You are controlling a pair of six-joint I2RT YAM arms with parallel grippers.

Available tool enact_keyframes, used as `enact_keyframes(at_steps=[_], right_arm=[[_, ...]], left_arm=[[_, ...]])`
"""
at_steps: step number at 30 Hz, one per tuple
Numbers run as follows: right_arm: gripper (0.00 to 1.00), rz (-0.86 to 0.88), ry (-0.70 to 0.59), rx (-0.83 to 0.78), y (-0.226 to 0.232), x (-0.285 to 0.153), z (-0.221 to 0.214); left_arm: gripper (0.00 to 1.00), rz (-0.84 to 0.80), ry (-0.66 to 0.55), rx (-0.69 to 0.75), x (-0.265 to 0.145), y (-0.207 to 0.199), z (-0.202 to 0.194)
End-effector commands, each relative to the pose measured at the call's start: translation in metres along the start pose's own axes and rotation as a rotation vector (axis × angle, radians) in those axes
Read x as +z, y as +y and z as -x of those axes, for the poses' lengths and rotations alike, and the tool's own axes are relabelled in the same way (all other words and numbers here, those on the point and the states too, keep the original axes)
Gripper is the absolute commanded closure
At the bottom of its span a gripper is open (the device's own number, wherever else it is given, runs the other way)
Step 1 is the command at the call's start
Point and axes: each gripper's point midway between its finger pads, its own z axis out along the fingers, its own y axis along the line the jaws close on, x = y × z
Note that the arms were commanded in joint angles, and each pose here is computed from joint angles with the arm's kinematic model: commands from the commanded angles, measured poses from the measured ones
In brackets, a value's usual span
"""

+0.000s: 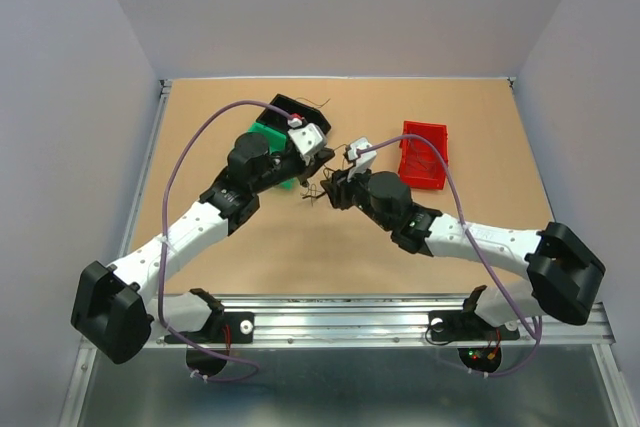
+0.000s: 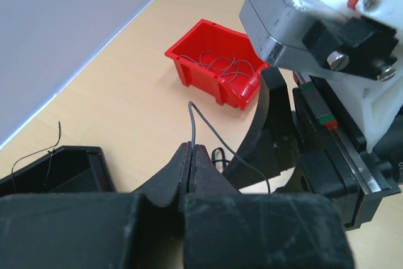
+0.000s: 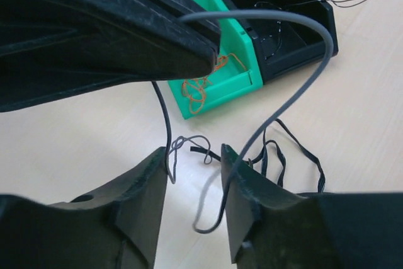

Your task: Untangle the cables

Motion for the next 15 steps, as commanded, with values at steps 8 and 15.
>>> enact_keyframes(at_steps=[8, 15], right_arm=[[0.99, -0.036, -0.143, 0.069, 0.001, -0.002, 0.047], [0.99, -0.088, -0.219, 0.131, -0.012, -0.037, 0.088]], left_arm=[[0.77, 0.111, -0.113, -0.092, -0.013, 0.051, 0.034], [0.03, 0.104, -0.190, -0.162, -0.034, 0.076, 0.030]])
